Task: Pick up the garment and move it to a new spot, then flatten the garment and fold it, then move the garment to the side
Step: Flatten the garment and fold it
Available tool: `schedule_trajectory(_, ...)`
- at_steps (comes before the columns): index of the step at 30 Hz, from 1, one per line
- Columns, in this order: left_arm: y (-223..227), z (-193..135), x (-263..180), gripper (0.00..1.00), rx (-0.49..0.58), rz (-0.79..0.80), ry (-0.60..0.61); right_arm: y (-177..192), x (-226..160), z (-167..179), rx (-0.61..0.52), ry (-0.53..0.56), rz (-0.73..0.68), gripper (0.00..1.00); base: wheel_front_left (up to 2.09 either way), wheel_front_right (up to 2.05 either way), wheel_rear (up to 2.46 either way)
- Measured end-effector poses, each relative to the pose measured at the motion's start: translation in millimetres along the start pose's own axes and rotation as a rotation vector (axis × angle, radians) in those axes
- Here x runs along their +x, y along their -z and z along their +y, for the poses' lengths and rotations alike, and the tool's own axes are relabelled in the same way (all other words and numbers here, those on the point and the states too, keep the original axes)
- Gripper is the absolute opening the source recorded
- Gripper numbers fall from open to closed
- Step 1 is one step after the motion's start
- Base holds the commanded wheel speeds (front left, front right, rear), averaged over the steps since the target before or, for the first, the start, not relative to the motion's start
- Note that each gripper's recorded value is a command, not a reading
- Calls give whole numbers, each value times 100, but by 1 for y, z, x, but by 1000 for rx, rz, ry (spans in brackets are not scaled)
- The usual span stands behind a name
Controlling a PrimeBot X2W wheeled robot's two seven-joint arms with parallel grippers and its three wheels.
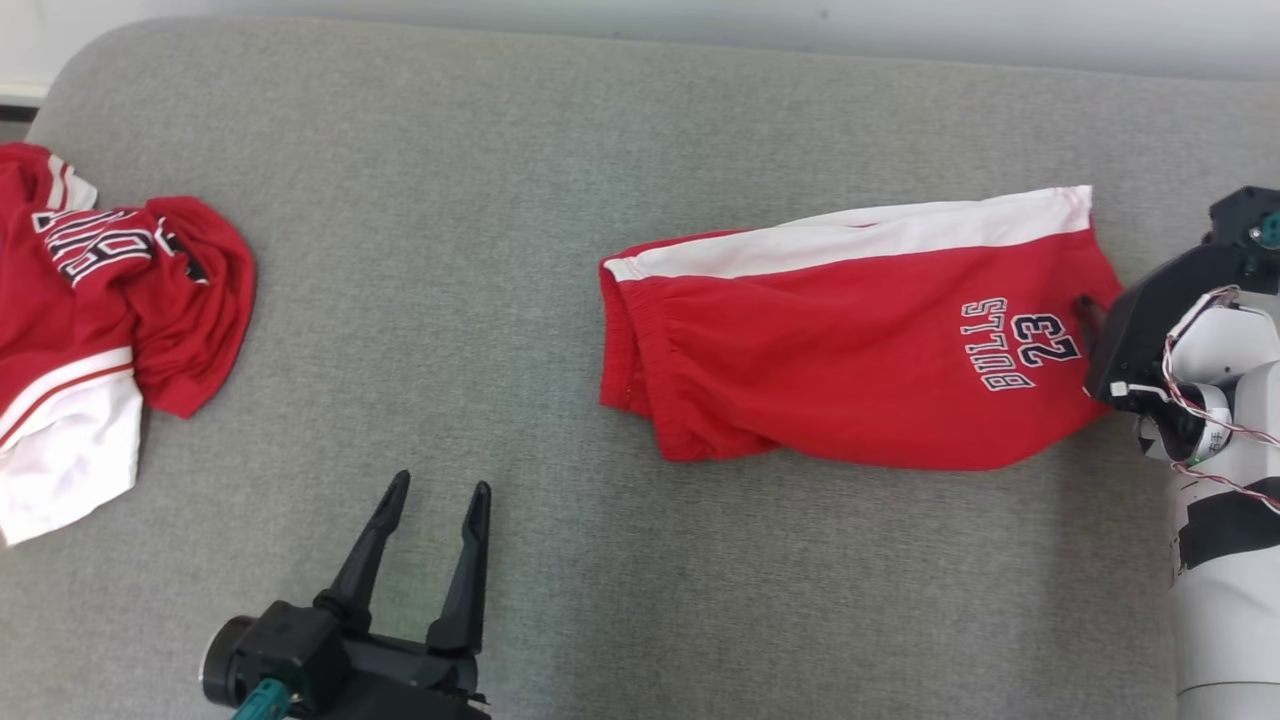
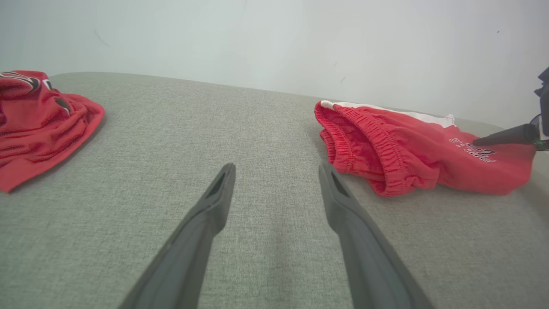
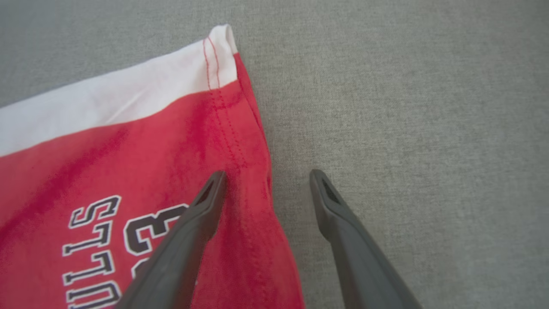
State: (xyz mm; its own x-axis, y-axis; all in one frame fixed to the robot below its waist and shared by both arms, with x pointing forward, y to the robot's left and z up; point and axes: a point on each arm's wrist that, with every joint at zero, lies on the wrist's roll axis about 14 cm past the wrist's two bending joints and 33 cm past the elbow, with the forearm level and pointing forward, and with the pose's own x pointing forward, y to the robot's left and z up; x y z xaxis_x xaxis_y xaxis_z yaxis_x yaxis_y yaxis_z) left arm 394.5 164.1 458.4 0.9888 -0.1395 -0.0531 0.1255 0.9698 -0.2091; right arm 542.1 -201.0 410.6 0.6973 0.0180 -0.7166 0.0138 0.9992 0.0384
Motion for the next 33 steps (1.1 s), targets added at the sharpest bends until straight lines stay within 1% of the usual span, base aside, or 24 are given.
schedule_trajectory(3,3,-1,-1,100,-8,7,-3,6,4,1,-7,27,32,100,0,0,0)
schedule_trajectory(6,6,2,-3,100,-13,15,-15,11,9,14,2,7,49,100,0,0,0)
schedule_trajectory(10,9,5,-5,100,-16,27,-24,13,12,27,-21,-11,59,100,0,0,0)
schedule_trajectory(11,10,5,-5,100,-18,29,-25,13,12,27,-25,-11,60,89,0,0,0)
schedule_trajectory(12,11,5,-5,100,-19,31,-26,14,12,28,-28,-12,62,53,0,0,0)
schedule_trajectory(14,12,5,-6,100,-22,35,-26,15,11,31,-34,-16,66,6,0,0,0)
schedule_trajectory(15,12,5,-6,100,-22,35,-26,15,11,31,-34,-16,66,0,0,0,0)
schedule_trajectory(20,13,2,-7,100,-29,38,-23,15,9,29,-45,-2,44,0,0,0,0)
schedule_trajectory(23,13,1,-8,100,-30,37,-21,10,4,20,-44,23,14,0,0,0,0)
schedule_trajectory(28,9,-1,-9,100,-34,26,-13,4,-12,-8,-49,93,-61,0,0,0,0)
schedule_trajectory(33,7,-10,-11,100,-48,21,12,4,-41,-44,-53,181,-140,0,0,0,0)
